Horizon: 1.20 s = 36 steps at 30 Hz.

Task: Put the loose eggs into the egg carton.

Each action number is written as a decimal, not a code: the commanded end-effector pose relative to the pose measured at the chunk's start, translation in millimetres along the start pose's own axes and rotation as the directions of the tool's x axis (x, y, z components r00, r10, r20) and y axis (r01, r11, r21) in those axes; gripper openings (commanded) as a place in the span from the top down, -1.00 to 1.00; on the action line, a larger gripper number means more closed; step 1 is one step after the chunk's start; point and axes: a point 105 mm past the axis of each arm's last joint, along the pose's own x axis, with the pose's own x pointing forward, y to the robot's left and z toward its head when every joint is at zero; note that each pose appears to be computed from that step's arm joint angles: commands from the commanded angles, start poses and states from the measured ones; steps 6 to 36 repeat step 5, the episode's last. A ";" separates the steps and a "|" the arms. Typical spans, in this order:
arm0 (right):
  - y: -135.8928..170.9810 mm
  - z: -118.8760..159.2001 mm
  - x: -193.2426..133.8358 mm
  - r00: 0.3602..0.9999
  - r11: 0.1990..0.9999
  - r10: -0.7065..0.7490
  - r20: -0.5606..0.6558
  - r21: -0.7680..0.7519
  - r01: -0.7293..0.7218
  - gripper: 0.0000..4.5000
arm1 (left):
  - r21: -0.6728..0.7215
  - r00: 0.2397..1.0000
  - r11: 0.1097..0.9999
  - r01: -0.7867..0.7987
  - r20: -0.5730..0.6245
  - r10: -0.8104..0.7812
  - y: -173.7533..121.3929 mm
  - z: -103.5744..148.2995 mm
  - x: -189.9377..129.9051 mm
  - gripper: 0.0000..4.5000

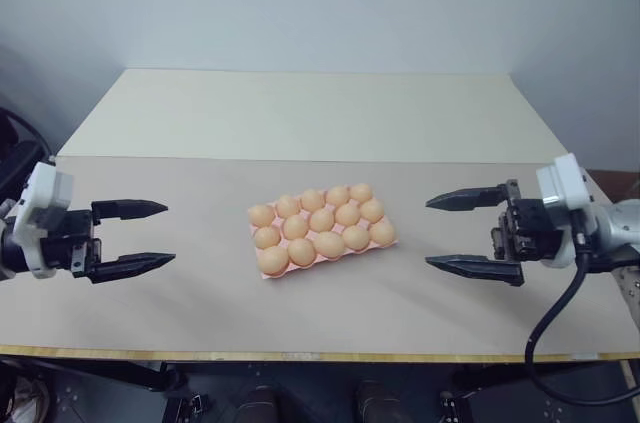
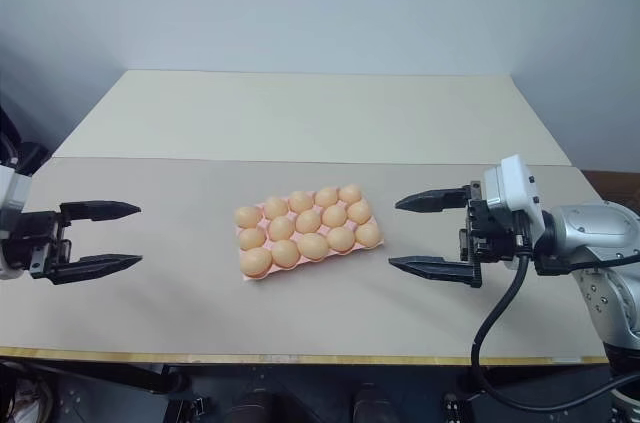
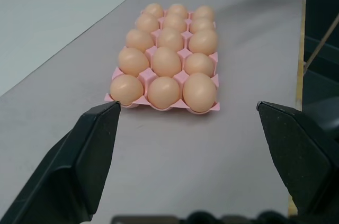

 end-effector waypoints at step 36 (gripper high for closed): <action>-0.4 6.3 -5.3 1.000 0.999 -0.020 -0.003 -0.039 0.020 -1.00 | 0.021 0.998 0.998 -0.062 0.028 0.061 -4.0 17.0 -2.8 -0.99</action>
